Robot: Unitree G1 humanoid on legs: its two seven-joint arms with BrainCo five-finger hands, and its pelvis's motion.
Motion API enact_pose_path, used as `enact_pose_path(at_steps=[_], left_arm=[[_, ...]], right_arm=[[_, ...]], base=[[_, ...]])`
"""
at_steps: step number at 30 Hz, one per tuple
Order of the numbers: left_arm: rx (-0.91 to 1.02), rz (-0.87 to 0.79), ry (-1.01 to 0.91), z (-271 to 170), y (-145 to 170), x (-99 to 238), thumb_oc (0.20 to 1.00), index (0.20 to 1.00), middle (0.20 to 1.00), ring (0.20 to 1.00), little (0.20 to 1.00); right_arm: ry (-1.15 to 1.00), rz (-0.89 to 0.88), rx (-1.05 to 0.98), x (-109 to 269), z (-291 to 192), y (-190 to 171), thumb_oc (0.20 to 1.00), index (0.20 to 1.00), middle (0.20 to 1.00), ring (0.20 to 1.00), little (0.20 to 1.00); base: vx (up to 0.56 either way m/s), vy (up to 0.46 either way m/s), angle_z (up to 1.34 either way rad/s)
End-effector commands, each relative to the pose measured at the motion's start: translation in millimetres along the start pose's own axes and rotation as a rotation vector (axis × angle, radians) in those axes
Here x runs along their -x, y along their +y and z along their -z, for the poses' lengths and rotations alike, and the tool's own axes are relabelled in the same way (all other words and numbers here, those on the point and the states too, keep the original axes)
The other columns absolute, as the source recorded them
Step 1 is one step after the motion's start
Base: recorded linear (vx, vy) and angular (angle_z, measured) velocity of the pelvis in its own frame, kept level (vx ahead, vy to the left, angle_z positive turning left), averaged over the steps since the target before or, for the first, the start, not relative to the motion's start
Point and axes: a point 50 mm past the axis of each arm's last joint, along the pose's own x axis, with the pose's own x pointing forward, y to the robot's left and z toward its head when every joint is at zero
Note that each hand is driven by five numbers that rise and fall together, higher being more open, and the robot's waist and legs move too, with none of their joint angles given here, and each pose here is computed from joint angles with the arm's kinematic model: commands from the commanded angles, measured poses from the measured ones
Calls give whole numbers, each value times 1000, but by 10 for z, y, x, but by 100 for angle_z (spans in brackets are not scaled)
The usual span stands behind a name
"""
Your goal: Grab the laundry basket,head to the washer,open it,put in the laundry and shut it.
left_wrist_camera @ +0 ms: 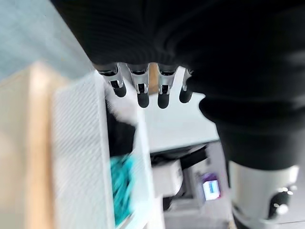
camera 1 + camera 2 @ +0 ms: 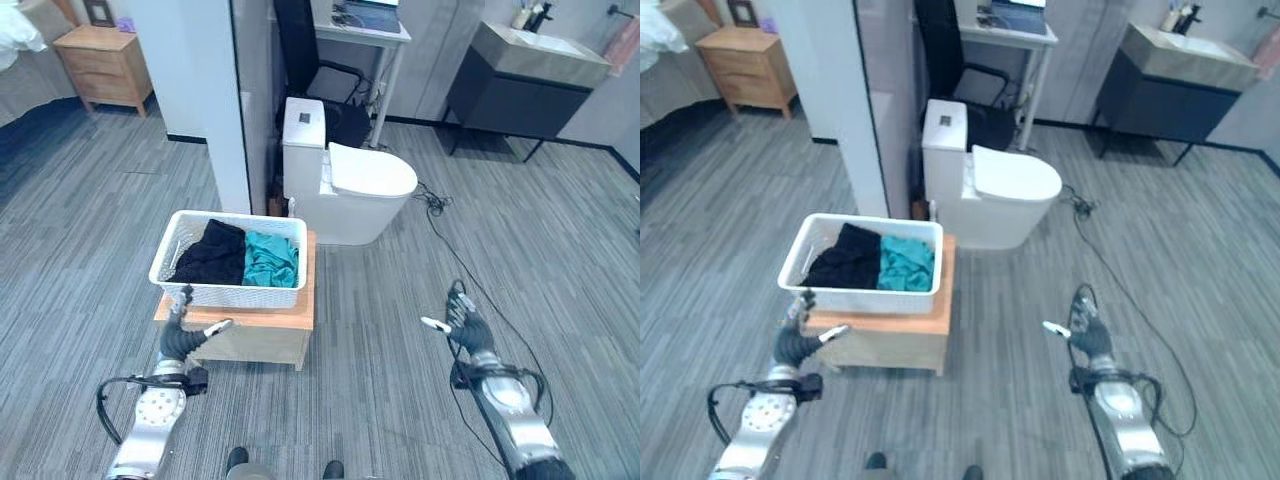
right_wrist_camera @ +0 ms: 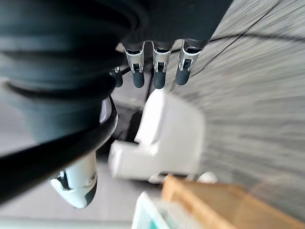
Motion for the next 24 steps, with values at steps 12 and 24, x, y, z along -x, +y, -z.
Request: enact_pose_path(at_steps=[12, 24], left_arm=[[-88, -17, -174, -387, -48, -229, 1000, 1000, 1000, 1000, 1000], [-77, -54, -307, -693, -61, -392, 1000, 1000, 1000, 1000, 1000]], right_arm=[[-57, 11, -380, -456, -369, 310, 1000, 1000, 1000, 1000, 1000], [-32, 19, -363, -613, -419, 356, 1000, 1000, 1000, 1000, 1000]], base=[[10, -93, 21], [79, 156, 5]])
